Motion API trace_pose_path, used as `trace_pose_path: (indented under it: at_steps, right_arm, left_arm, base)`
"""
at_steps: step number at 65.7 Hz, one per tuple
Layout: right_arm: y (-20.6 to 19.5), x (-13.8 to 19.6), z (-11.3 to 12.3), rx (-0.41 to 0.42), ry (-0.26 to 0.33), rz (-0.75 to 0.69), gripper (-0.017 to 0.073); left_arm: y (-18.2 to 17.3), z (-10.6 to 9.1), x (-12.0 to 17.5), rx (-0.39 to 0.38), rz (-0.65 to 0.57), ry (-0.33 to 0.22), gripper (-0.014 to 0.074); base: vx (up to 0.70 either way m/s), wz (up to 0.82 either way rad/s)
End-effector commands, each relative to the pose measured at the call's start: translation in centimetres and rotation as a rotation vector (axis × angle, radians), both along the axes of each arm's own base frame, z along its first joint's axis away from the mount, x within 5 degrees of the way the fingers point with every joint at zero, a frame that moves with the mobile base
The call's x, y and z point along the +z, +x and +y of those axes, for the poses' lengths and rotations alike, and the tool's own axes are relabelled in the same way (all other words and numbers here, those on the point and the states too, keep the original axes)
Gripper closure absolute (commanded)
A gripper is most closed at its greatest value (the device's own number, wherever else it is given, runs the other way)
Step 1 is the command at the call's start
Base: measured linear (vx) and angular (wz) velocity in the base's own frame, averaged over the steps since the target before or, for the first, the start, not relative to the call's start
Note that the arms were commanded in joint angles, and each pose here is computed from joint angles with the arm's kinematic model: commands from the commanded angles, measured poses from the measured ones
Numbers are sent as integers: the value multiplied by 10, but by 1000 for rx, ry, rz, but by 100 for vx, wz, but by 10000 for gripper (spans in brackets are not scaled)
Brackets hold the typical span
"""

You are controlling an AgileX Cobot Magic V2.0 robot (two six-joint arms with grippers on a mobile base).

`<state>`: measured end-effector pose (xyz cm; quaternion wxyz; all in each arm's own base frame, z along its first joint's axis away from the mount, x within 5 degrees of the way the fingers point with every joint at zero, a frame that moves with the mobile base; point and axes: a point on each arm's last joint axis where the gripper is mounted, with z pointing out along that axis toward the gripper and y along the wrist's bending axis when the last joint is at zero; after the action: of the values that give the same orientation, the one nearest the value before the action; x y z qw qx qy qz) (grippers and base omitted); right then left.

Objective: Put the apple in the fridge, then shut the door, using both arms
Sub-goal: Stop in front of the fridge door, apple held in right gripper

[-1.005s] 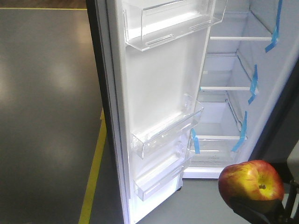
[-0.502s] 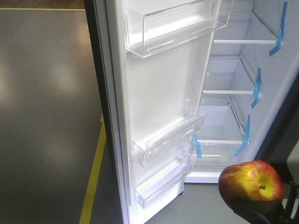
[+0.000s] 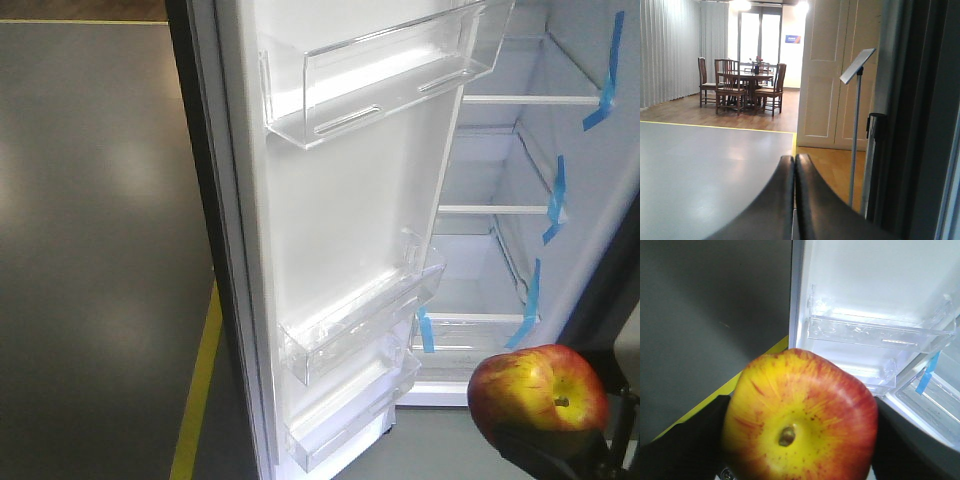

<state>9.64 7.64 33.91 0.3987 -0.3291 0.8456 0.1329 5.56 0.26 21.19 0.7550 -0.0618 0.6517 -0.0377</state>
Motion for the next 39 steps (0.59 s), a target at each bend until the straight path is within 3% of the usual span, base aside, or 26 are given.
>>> trace_pose_path:
  at_steps: [1,39]
  right_arm:
    - [2,14,2,2,57,-81,376]
    - [2,14,2,2,57,-81,376]
  left_arm:
    - [-1,0,-2,1,-59,-7,599]
    - [-1,0,-2,1,-59,-7,599]
  base:
    - [9,0]
    - [8,-1]
